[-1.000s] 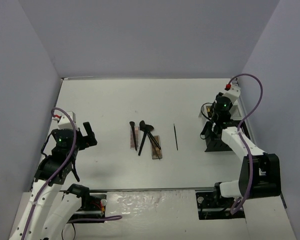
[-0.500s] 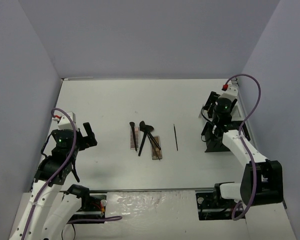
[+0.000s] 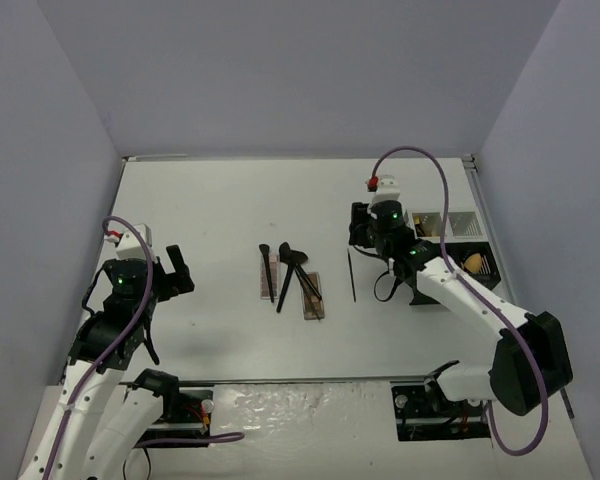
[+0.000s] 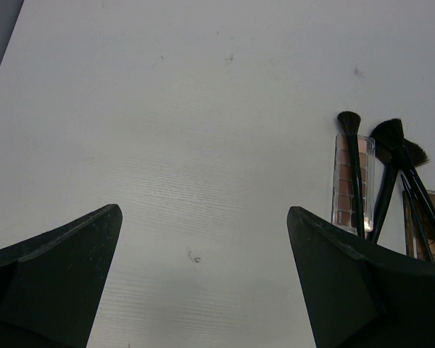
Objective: Organize the makeup
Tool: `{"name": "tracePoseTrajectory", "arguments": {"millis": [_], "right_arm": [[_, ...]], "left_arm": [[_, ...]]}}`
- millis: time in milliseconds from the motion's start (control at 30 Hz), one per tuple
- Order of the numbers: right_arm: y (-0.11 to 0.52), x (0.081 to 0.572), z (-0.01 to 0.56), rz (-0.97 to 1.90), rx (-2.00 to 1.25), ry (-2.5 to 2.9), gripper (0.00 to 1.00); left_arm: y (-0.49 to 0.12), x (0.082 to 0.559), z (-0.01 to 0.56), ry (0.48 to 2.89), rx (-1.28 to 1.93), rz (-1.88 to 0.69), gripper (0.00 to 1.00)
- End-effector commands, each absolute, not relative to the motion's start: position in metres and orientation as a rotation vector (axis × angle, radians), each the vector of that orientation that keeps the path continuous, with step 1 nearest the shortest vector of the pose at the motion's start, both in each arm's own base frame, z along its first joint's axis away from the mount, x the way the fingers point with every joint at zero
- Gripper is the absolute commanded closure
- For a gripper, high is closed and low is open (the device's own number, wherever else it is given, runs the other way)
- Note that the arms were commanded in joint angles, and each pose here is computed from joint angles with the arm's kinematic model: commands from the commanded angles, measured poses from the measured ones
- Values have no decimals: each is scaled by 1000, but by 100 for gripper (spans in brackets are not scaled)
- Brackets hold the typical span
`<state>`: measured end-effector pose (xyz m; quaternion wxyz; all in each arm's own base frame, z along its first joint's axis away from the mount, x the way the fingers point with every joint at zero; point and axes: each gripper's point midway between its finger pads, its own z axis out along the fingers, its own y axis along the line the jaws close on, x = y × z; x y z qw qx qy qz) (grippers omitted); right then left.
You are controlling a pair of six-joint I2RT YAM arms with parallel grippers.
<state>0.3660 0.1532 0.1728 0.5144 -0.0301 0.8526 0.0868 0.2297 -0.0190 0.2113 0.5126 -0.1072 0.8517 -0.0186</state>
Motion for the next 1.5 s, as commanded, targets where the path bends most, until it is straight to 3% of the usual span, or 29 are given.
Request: {"name": "tracePoseTrajectory", "arguments": {"millis": [0, 333, 700, 833, 1000, 1133, 1300, 1467], "right_arm": [[176, 356, 126, 221, -60, 2214, 56], [177, 359, 53, 123, 31, 2396, 66], [170, 363, 16, 38, 50, 2477, 72], [171, 361, 5, 41, 39, 2509, 80], [173, 361, 0, 40, 24, 2525, 100], [179, 373, 26, 78, 6, 2462, 100], [163, 400, 122, 99, 68, 2209, 100], [81, 413, 234, 32, 287, 1892, 100]], "left_arm": [[-19, 238, 224, 2009, -278, -59, 3], [-20, 238, 223, 2011, -276, -58, 3], [-20, 238, 224, 2008, -276, -60, 3], [-19, 238, 224, 2008, -277, -58, 3], [-19, 238, 224, 2009, -277, -57, 3], [-19, 238, 224, 2008, -278, -56, 3], [-19, 238, 223, 2011, -278, -55, 3], [-19, 237, 224, 2006, -279, -55, 3]]}}
